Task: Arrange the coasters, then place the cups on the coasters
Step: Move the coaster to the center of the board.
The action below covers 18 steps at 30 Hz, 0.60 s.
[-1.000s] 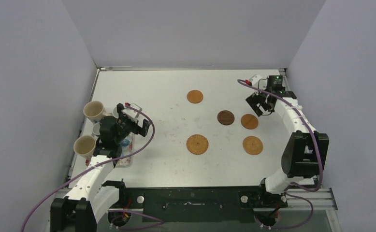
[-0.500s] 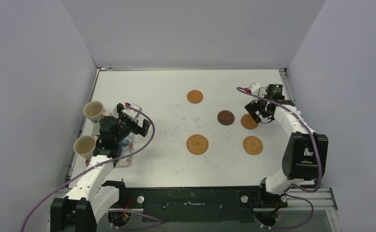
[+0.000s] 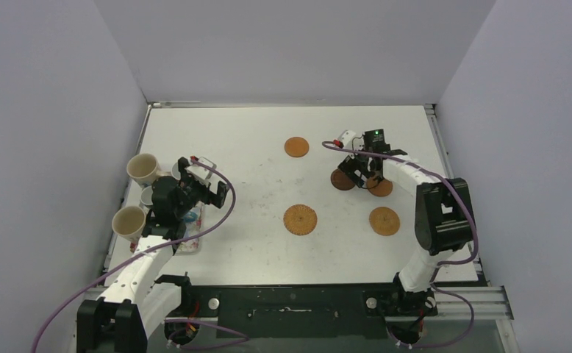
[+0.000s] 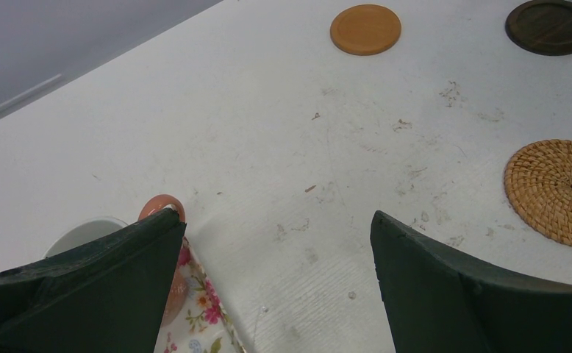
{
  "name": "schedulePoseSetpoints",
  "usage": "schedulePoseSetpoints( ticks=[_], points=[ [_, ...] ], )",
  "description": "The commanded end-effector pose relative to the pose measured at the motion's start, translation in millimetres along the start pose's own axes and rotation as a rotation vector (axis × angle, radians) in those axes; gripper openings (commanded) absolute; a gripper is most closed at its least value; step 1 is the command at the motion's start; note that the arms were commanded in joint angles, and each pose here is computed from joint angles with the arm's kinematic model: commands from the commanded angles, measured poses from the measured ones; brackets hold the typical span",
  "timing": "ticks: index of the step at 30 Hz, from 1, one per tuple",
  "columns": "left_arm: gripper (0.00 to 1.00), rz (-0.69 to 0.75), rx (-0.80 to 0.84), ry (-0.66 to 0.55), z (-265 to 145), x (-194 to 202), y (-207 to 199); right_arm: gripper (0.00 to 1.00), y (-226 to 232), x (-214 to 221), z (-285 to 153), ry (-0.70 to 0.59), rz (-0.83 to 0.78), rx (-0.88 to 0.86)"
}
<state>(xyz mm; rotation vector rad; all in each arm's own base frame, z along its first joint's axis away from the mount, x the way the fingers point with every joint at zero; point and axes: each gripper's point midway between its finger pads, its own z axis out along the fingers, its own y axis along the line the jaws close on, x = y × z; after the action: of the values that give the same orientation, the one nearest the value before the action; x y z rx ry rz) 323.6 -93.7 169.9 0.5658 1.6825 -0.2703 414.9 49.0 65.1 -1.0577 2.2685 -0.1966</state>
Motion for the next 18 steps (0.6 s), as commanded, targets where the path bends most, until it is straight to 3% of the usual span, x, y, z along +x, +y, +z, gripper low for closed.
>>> schedulePoseSetpoints(
  ticks=[1,18],
  points=[
    [0.97,0.027,-0.011,-0.046,1.7,-16.8,3.8,1.00,-24.2,-14.7,9.4,0.012,0.043,0.109],
    [0.97,0.026,-0.011,-0.047,1.6,-17.3,3.8,1.00,2.1,10.6,13.7,0.069,-0.004,0.031]
  ],
)
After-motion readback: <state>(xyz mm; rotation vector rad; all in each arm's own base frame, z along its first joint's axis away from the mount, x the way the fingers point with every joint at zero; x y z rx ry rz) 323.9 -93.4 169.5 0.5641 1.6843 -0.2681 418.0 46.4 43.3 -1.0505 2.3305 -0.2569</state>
